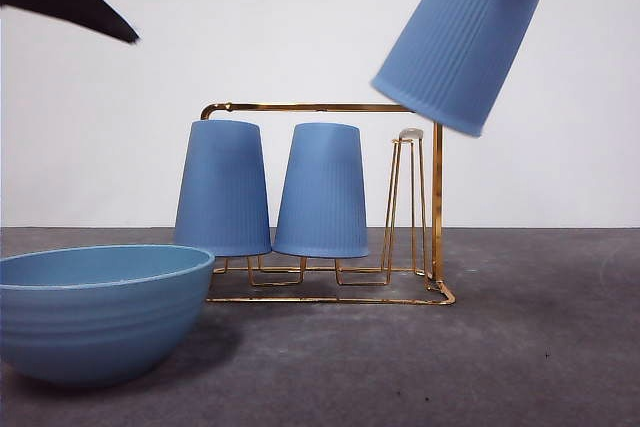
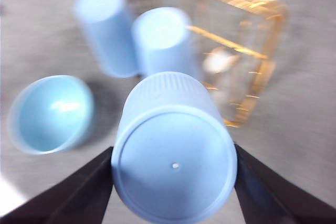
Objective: Right arm lift cup from the cupboard, then place it on the right of the bowl
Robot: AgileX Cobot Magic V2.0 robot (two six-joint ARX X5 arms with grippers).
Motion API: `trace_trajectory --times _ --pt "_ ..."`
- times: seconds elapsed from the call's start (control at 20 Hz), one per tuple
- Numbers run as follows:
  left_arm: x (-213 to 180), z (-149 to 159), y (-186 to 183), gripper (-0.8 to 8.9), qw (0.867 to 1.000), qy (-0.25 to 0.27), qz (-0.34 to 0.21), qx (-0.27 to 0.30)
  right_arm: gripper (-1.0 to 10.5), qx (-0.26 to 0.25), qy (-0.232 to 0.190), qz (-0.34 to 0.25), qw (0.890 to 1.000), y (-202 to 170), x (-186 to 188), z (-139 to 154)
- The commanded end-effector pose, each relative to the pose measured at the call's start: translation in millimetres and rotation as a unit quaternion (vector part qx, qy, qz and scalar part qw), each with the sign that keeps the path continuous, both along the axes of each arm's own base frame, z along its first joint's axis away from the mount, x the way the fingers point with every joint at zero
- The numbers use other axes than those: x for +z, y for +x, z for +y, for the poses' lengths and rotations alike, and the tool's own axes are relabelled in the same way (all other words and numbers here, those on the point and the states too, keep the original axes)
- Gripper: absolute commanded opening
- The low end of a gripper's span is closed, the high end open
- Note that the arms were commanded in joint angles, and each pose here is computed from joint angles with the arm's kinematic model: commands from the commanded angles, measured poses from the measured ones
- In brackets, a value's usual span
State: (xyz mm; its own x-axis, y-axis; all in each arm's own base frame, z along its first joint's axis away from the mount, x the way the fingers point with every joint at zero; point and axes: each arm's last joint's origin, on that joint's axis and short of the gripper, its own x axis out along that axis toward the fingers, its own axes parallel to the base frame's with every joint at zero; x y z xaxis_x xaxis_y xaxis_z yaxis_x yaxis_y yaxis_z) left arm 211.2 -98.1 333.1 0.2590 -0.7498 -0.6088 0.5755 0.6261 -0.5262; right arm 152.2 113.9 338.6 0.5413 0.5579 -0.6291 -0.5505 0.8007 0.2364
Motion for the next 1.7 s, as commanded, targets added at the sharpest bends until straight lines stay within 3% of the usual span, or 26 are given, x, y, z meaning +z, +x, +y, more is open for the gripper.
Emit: trace_trajectory --times 0.05,0.3,0.35,0.6,0.75,1.1,1.45,1.7 --pt "-4.3 -6.9 8.2 5.25 0.999 -0.021 0.032 -0.016 2.2 0.02 0.061 -0.001 0.998 -7.7 -13.8 -1.1" --pt "-33.2 -15.4 20.4 5.25 0.992 -0.04 0.109 -0.04 2.2 0.028 0.149 0.025 0.988 -13.5 -65.4 -1.8" --pt "-51.6 -17.8 22.8 5.25 0.986 -0.064 0.146 -0.05 2.2 0.04 0.193 0.036 0.98 -12.7 -81.5 0.7" --pt "-82.6 -23.1 30.0 5.24 0.972 -0.12 0.187 -0.076 1.9 0.035 0.271 0.038 0.961 -11.7 -104.0 2.6" --pt "-87.5 -28.8 41.4 5.25 0.964 -0.157 0.192 -0.092 1.2 0.027 0.296 0.045 0.954 -12.4 -115.2 2.1" --pt "-97.5 -39.1 50.9 5.16 0.947 -0.197 0.22 -0.126 1.2 0.038 0.336 0.059 0.939 -5.5 -121.7 8.8" --pt "-96.1 -41.0 51.4 2.91 0.946 -0.204 0.215 -0.135 1.2 0.055 0.345 0.085 0.933 5.2 -132.7 19.8" --pt "-95.8 -41.1 52.2 0.14 0.948 -0.202 0.206 -0.134 1.2 0.075 0.351 0.109 0.927 9.6 -139.3 25.0"
